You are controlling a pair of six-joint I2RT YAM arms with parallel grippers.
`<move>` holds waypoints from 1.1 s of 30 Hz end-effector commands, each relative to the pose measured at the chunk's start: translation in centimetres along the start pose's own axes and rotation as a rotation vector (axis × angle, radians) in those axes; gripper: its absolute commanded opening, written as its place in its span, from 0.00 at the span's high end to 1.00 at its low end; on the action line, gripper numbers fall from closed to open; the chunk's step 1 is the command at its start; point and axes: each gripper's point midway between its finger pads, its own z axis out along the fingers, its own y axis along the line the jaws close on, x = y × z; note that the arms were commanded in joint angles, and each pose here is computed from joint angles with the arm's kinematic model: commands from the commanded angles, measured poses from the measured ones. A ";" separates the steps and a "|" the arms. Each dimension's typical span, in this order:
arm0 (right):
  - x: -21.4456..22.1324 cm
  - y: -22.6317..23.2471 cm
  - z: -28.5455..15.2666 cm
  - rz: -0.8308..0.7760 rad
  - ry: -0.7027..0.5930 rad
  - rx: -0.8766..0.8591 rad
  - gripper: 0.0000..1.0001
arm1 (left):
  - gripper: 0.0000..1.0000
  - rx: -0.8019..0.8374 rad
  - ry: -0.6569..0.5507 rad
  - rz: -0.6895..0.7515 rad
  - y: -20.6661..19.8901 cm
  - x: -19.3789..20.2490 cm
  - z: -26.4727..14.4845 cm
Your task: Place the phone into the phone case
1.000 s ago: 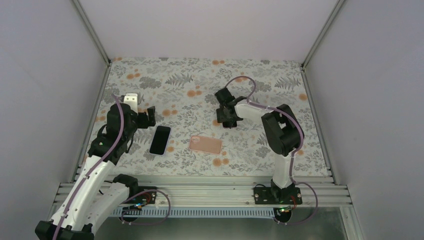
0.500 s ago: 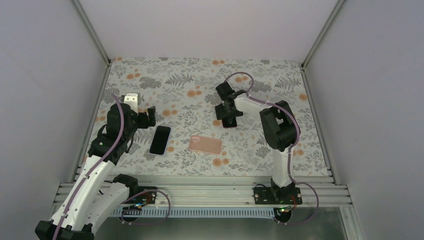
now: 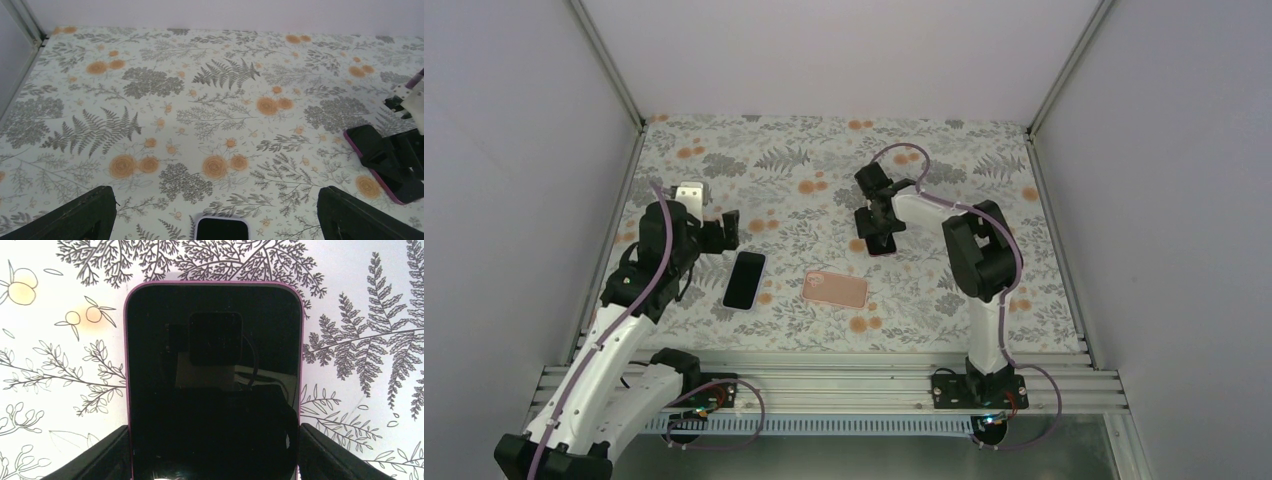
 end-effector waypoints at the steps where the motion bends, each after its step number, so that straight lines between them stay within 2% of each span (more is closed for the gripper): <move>1: 3.6 -0.9 1.1 -0.006 0.112 0.014 0.42 | 0.00 0.074 -0.020 -0.009 -1.4 -1.9 -0.7; 10: 1.4 0.4 -2.9 0.083 -0.030 -0.096 0.57 | 0.00 0.251 0.000 -0.145 -4.7 -1.9 -1.0; 24: 0.8 2.6 -10.5 0.257 -0.271 -0.331 0.64 | 0.00 0.469 -0.016 -0.318 -10.5 2.0 -1.5; 33: 1.2 4.6 -17.6 0.375 -0.440 -0.568 0.65 | 0.00 0.556 -0.017 -0.303 -15.7 4.6 -2.0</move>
